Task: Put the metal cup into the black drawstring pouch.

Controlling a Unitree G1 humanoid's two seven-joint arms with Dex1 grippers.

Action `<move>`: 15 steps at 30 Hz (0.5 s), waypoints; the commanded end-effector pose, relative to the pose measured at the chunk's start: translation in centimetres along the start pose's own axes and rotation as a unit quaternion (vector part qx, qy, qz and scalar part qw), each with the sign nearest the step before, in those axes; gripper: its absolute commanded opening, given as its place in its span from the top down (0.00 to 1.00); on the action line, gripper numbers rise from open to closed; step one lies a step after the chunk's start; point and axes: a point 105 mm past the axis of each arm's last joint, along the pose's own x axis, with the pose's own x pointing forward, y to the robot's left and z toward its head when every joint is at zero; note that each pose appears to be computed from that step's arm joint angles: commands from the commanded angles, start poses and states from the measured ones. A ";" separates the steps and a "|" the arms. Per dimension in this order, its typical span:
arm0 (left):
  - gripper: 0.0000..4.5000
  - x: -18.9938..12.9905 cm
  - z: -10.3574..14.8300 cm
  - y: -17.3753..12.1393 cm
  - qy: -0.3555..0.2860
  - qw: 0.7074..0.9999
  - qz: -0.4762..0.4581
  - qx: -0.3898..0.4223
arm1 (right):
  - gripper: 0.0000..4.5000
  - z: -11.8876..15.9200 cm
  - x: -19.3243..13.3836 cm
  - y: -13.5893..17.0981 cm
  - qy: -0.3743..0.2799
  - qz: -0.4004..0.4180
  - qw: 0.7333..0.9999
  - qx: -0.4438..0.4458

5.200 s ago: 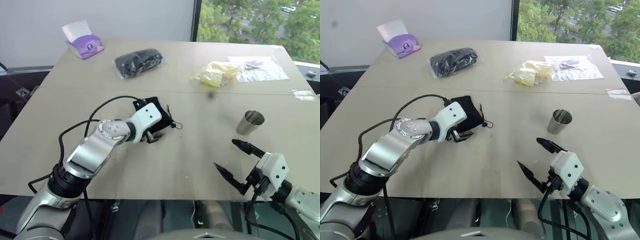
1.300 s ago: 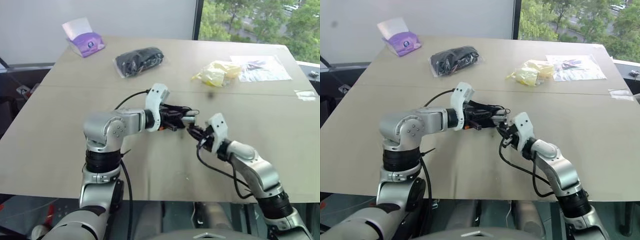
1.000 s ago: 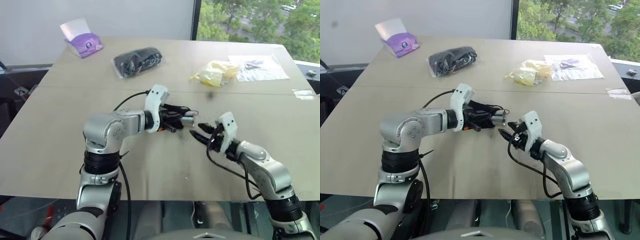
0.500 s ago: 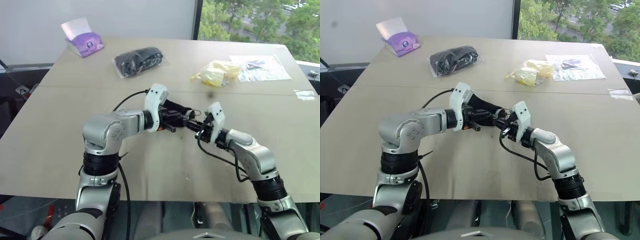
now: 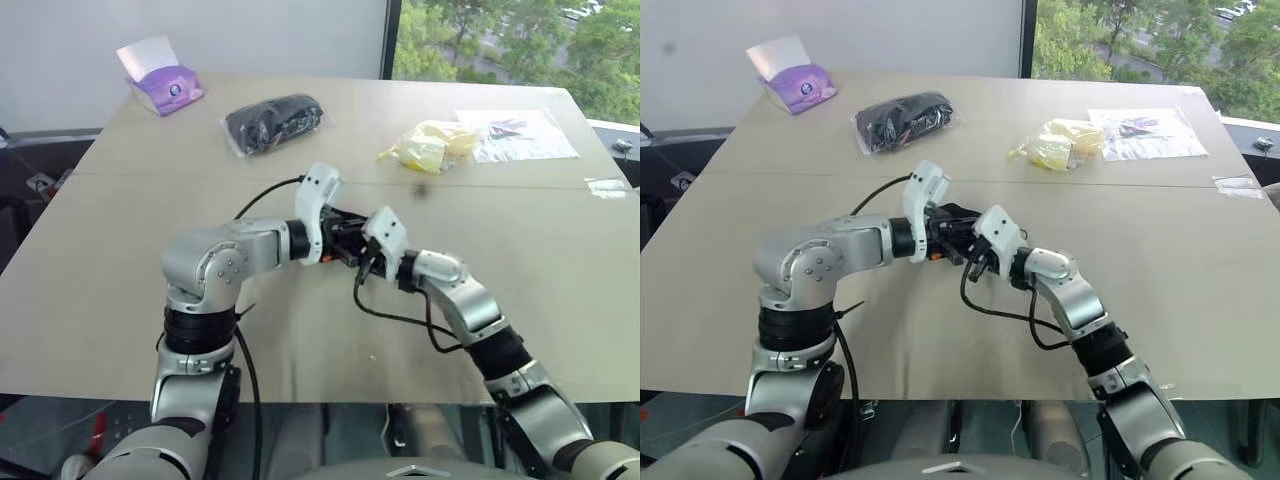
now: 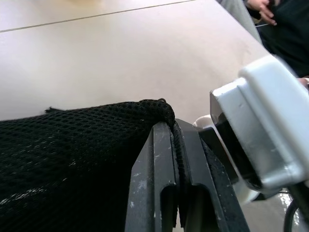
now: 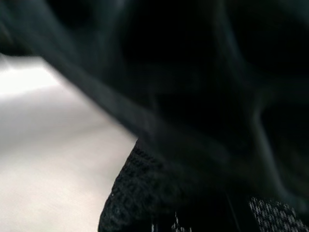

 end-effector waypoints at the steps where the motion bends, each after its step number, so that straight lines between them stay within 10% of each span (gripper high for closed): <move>1: 1.00 -1.0 0.5 1.9 -0.019 0.998 0.046 0.029 | 0.70 1.3 -1.6 -0.6 -0.013 -0.013 0.999 -0.048; 5: 1.00 -1.6 0.5 3.6 -0.022 0.996 0.074 0.050 | 0.33 3.8 -5.0 -0.1 -0.035 -0.016 0.999 -0.036; 15: 1.00 -4.2 4.7 4.7 -0.082 0.989 0.075 0.095 | 0.02 4.2 -8.3 -0.1 -0.056 -0.078 0.995 0.020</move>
